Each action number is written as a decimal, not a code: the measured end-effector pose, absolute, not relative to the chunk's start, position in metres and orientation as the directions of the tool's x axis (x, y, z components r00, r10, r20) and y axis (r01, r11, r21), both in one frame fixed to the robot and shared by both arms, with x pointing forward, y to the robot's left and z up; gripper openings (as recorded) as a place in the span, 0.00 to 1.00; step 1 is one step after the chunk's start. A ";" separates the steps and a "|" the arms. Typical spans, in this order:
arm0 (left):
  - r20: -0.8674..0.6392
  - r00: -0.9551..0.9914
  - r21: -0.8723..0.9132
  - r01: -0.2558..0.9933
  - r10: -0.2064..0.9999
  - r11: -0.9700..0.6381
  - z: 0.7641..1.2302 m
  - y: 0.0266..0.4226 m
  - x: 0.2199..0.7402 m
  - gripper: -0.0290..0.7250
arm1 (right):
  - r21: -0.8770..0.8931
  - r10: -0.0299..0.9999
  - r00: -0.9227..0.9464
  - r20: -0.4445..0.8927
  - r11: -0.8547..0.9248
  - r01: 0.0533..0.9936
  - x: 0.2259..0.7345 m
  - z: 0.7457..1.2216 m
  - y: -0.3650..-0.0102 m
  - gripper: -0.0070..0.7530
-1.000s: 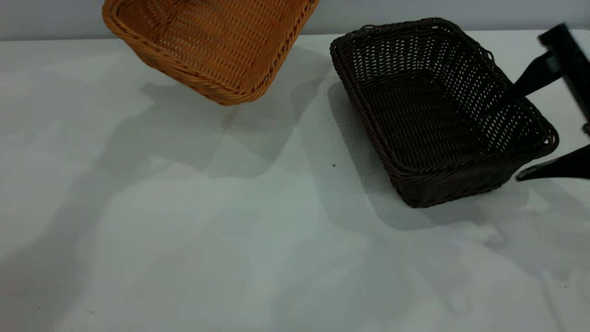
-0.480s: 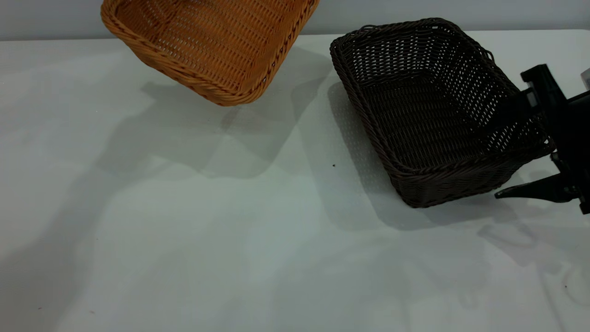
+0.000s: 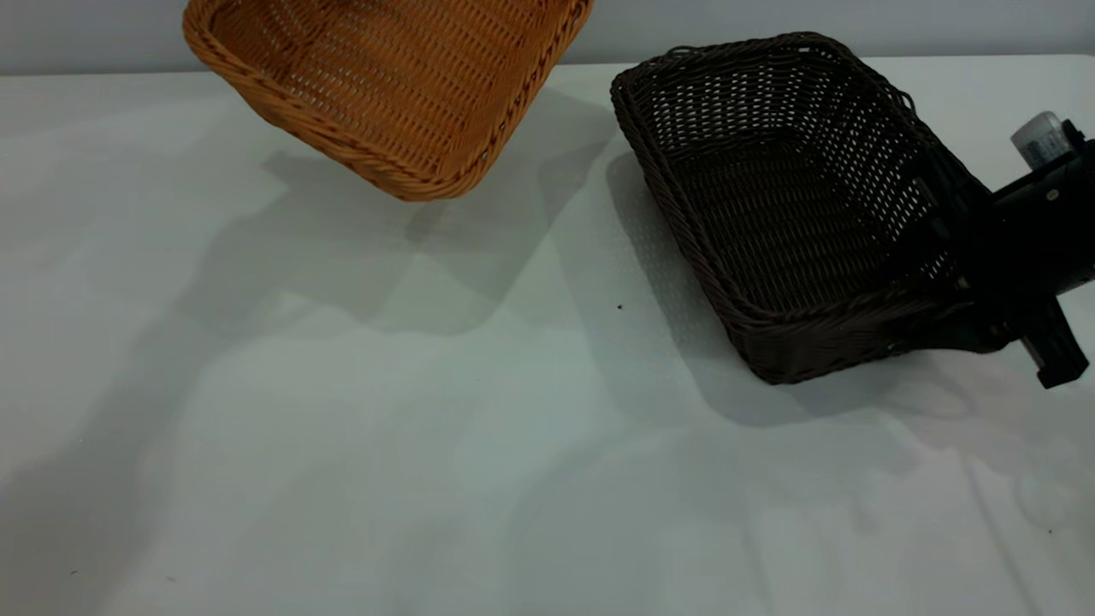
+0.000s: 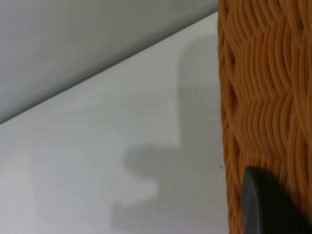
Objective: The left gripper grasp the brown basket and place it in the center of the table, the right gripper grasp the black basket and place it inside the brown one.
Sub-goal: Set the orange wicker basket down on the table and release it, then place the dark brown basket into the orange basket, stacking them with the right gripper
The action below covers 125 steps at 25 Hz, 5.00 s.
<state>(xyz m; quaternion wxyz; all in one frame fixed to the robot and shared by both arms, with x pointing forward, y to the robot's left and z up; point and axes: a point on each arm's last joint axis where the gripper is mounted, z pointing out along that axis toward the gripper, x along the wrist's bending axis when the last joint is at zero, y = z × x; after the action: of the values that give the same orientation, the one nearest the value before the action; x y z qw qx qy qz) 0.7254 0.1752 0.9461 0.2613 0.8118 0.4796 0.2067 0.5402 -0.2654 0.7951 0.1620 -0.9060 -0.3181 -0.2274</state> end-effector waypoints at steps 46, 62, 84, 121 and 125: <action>0.089 0.996 0.402 -0.043 -0.008 -0.914 0.858 0.055 0.656 0.32 | 0.137 0.801 0.235 0.550 -0.365 0.921 0.586 0.960 -0.409 0.12; 0.105 0.854 0.526 0.387 0.509 -0.757 0.923 0.130 0.701 0.74 | 0.115 0.820 0.162 0.549 -0.266 0.957 0.594 0.960 -0.370 0.12; -0.078 0.554 0.495 0.743 0.829 -0.450 0.937 0.264 0.720 0.74 | 0.099 0.890 -0.085 0.447 0.045 0.994 0.596 0.926 -0.164 0.12; -0.079 0.556 0.500 0.741 0.828 -0.449 0.937 0.263 0.720 0.74 | 0.099 0.902 -0.092 0.421 0.055 0.994 0.606 0.874 -0.157 0.50; -0.075 0.554 0.504 0.739 0.829 -0.448 0.937 0.264 0.720 0.74 | 0.120 0.907 -0.131 0.400 0.090 0.989 0.609 0.876 -0.158 0.74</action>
<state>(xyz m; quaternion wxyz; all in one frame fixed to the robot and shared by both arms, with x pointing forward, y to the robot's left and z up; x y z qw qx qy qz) 0.7204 0.2637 0.9373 0.2477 0.8459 0.4635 0.0916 0.6088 -0.1579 0.8760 0.1121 -0.6495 -0.7297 -0.1818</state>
